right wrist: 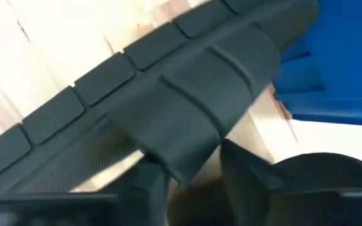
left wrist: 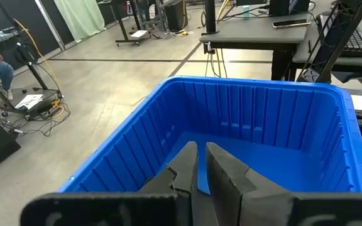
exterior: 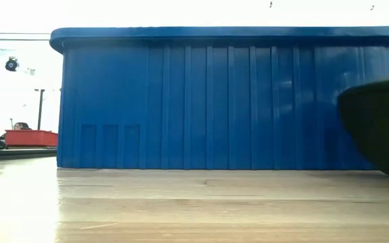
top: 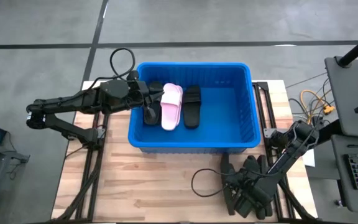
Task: Pick and place slides into bin
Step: Put the black slide into the blue container
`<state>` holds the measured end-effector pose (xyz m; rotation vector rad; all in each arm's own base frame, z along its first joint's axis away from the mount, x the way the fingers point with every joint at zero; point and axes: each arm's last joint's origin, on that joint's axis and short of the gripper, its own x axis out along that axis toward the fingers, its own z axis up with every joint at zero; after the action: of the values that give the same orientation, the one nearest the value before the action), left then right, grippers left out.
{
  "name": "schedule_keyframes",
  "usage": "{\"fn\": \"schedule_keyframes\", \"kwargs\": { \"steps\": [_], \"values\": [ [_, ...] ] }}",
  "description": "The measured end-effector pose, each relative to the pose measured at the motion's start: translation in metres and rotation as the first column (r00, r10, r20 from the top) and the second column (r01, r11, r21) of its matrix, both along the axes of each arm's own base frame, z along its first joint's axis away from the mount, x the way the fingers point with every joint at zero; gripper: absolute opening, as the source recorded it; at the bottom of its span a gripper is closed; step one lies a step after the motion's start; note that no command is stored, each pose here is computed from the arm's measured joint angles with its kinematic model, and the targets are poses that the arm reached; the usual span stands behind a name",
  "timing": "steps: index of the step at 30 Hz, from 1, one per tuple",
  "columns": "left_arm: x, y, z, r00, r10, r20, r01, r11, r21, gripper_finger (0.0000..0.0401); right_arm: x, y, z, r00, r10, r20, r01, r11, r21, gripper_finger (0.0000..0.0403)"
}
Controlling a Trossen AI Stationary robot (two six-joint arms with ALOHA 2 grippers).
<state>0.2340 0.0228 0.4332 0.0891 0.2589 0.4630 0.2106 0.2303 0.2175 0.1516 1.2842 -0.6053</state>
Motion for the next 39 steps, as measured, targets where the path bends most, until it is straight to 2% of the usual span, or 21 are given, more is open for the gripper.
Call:
{"fn": "schedule_keyframes", "kwargs": {
  "steps": [4,6,10,13,18,22,27,30,34,39],
  "values": [
    [0.0,0.0,0.0,1.0,0.0,0.0,0.0,1.0,0.0,0.0017,0.002,-0.001,0.0,1.0,-0.006,0.003,0.006,1.0,-0.002,0.0042],
    [0.0,0.0,0.0,1.0,0.0,0.0,0.0,1.0,0.0,0.0017,0.002,-0.002,0.0,1.0,-0.006,0.012,0.006,1.0,-0.008,0.002],
    [0.0,0.0,0.0,1.0,0.0,0.0,0.0,1.0,0.0,0.0017,0.005,-0.002,0.005,0.999,-0.023,0.049,0.023,1.0,0.004,0.0013],
    [0.0,0.0,0.0,1.0,-0.001,0.0,0.001,1.0,0.0,0.0017,0.009,0.0,0.017,0.994,-0.031,0.103,0.026,0.998,0.053,0.0011],
    [0.0,0.0,0.0,1.0,0.0,0.0,0.0,1.0,0.0,0.0017,0.014,-0.002,0.051,0.966,-0.022,0.256,0.005,0.998,0.064,0.001],
    [0.0,0.0,0.0,1.0,0.0,0.001,0.0,1.0,0.0,0.0017,0.019,-0.007,0.083,0.912,-0.023,0.409,0.001,0.999,0.053,0.001],
    [0.0,0.0,0.0,1.0,0.0,0.002,0.0,1.0,0.0,0.0017,0.025,-0.021,0.126,0.817,0.002,0.577,0.001,1.0,-0.005,0.001],
    [-0.001,0.0,0.001,1.0,-0.001,0.005,0.001,1.0,-0.002,0.0017,0.03,-0.035,0.151,0.772,0.038,0.634,0.005,0.998,-0.067,0.001],
    [-0.003,0.0,0.002,1.0,-0.001,0.015,0.001,1.0,-0.003,0.0017,0.041,-0.059,0.18,0.754,0.08,0.652,0.011,0.991,-0.134,0.0011],
    [-0.013,-0.002,0.008,0.999,-0.006,0.045,0.007,1.0,-0.007,0.0017,0.056,-0.099,0.209,0.763,0.118,0.636,0.035,0.974,-0.223,0.0011]
  ]
}}
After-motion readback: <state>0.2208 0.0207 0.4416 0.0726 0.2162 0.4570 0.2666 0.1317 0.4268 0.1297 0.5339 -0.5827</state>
